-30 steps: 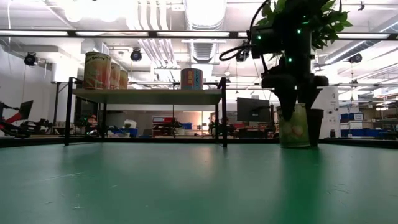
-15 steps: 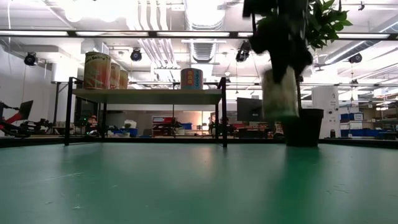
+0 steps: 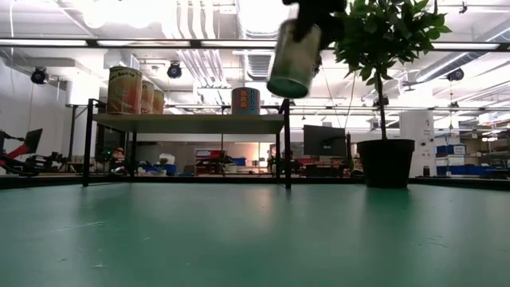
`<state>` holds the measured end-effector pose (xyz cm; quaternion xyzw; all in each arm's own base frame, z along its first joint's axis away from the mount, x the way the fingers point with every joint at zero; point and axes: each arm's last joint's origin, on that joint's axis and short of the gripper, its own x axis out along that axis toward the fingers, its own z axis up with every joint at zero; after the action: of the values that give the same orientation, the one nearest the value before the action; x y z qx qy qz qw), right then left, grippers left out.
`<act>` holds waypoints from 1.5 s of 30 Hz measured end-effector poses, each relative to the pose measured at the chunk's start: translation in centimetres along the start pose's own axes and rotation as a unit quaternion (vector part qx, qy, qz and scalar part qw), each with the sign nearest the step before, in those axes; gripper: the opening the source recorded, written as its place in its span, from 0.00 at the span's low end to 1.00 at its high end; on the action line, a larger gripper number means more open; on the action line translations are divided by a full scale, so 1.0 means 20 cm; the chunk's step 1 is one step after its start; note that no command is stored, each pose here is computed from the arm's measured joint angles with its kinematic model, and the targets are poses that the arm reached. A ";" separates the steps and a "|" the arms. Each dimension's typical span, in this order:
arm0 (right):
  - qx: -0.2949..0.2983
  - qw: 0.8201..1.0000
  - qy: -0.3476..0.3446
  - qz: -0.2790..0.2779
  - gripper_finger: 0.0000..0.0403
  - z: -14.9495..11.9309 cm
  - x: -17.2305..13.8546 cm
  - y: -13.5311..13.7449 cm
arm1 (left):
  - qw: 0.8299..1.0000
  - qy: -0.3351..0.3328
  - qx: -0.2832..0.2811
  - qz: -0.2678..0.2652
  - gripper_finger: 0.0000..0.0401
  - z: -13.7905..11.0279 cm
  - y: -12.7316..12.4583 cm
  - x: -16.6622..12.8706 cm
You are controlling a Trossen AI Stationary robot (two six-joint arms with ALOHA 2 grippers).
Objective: Pick and place cans onto a shelf
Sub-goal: Put the top right light green can on the shelf
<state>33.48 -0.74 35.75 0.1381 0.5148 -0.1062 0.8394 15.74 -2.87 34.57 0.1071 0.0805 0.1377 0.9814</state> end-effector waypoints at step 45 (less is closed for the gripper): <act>-0.208 0.952 -0.206 -0.091 0.76 0.74 0.39 -0.31 | 0.999 -0.043 -0.033 0.002 0.00 -0.04 0.06 -0.10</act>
<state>47.34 -11.80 34.47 -0.1125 0.3514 -0.0988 0.9242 13.35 -2.21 34.30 0.0801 0.0337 0.1375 0.9867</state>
